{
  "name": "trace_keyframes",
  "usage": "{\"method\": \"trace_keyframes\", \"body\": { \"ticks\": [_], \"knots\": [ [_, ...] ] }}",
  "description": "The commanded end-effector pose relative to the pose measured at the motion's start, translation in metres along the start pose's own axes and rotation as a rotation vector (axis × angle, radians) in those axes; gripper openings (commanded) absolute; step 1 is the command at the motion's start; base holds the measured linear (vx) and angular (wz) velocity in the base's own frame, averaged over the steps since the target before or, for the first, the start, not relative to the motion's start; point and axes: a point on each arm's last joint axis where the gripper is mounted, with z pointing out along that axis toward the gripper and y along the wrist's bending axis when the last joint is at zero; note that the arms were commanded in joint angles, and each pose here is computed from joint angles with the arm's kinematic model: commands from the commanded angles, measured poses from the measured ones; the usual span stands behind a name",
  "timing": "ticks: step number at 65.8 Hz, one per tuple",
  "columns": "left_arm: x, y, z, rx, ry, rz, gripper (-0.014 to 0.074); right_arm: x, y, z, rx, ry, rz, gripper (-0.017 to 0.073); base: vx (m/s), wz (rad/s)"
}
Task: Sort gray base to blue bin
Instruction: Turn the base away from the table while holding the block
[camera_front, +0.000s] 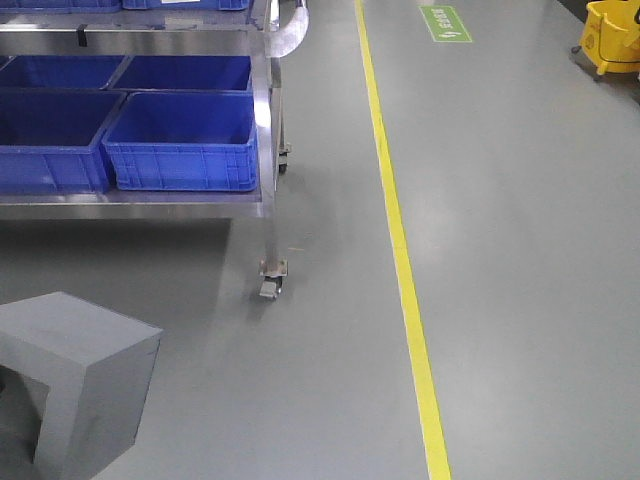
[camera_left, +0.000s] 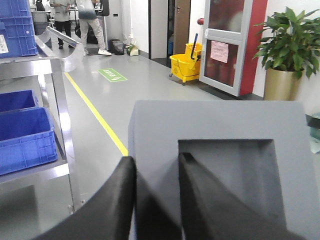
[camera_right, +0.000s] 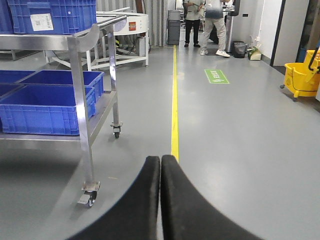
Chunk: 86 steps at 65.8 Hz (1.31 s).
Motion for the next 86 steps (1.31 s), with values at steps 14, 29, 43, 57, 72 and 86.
{"method": "trace_keyframes", "body": {
  "ticks": [14,29,43,57,72,86],
  "knots": [
    [-0.0195,-0.0007,-0.0022,0.004,-0.135,-0.019,-0.0006,-0.0022,0.0002,-0.0002,0.001,-0.07,-0.013,-0.0009,0.42,0.04],
    [-0.0195,-0.0007,-0.0022,0.004,-0.135,-0.019,-0.0006,-0.0022,0.0002,-0.0002,0.001,-0.07,-0.013,-0.0009,0.36,0.04],
    [-0.0195,-0.0007,-0.0022,0.004,-0.135,-0.019,-0.0006,-0.0022,0.0002,-0.0002,0.001,-0.07,-0.013,-0.0009,0.33,0.15],
    [-0.0195,-0.0007,-0.0022,0.004,-0.135,-0.019,-0.0006,-0.0022,0.0002,-0.0002,0.001,-0.07,-0.013,-0.0009,0.29,0.5],
    [-0.0195,-0.0007,-0.0022,0.004,-0.135,-0.019,-0.0006,-0.0022,0.0002,-0.0002,0.001,-0.07,-0.013,-0.0009,0.25,0.84],
    [-0.0195,-0.0007,-0.0022,0.004,-0.135,-0.019,-0.0006,-0.0022,0.0002,-0.0002,0.001,-0.07,-0.013,-0.0009,0.23,0.93]
  ]
}}
